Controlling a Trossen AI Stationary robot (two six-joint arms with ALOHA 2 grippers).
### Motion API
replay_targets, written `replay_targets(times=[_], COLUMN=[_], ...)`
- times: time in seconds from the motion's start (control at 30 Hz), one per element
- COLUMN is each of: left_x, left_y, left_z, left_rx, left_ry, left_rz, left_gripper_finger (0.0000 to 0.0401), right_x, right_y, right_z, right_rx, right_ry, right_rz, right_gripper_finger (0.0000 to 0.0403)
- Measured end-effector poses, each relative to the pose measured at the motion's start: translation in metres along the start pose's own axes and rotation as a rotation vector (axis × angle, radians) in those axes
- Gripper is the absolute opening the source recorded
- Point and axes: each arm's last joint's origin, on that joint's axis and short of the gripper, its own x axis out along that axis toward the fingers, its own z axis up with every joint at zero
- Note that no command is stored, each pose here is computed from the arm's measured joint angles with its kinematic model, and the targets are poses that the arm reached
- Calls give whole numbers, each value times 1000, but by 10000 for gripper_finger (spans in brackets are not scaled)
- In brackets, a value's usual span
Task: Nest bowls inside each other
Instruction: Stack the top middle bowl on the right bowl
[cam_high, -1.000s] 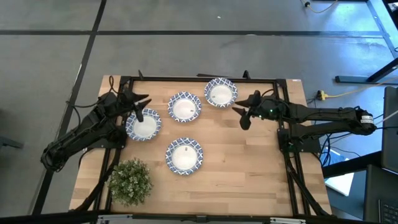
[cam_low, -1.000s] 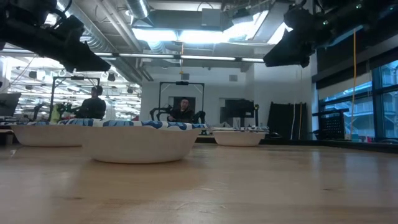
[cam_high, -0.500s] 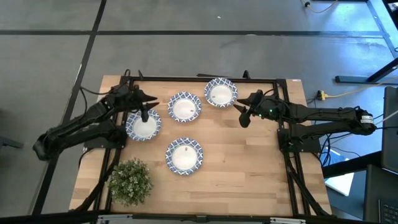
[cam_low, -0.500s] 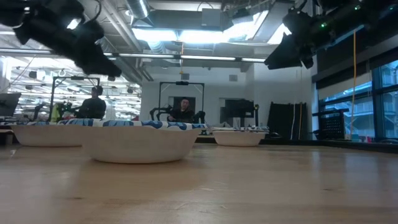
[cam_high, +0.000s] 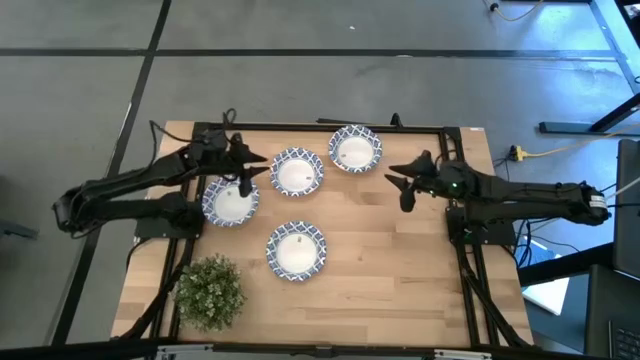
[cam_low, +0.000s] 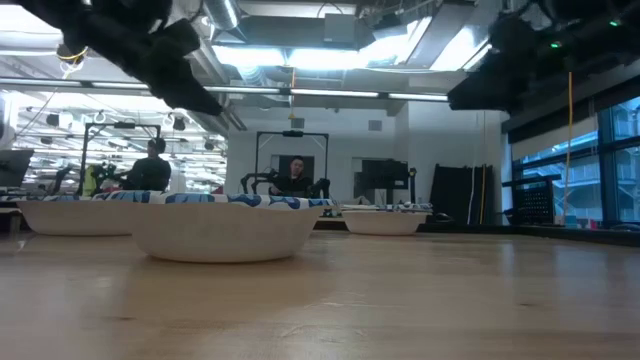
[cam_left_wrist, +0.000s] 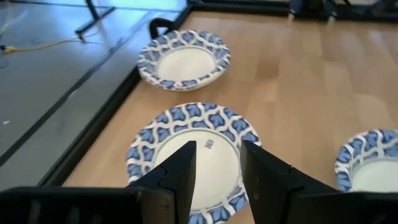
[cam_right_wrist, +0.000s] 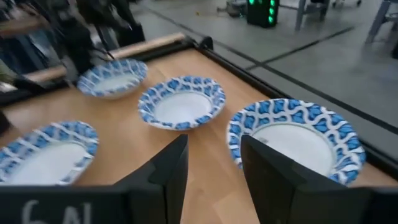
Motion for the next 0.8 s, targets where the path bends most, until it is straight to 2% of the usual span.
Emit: replay_targets(times=[0.27, 0.37, 0.8], left_x=[25, 35, 78], left_y=[-18, -25, -38], left_z=[13, 16, 10], left_rx=[157, 204, 208], left_ry=[59, 102, 283], left_rz=[-141, -146, -150], left_gripper_finger=[119, 122, 127], right_x=[-18, -21, -21], right_y=[-5, -5, -6], right_z=[-10, -8, -9], right_rx=[49, 34, 34], right_ry=[-95, -117, -111], right_rz=[37, 41, 38], right_gripper_finger=[149, 149, 149])
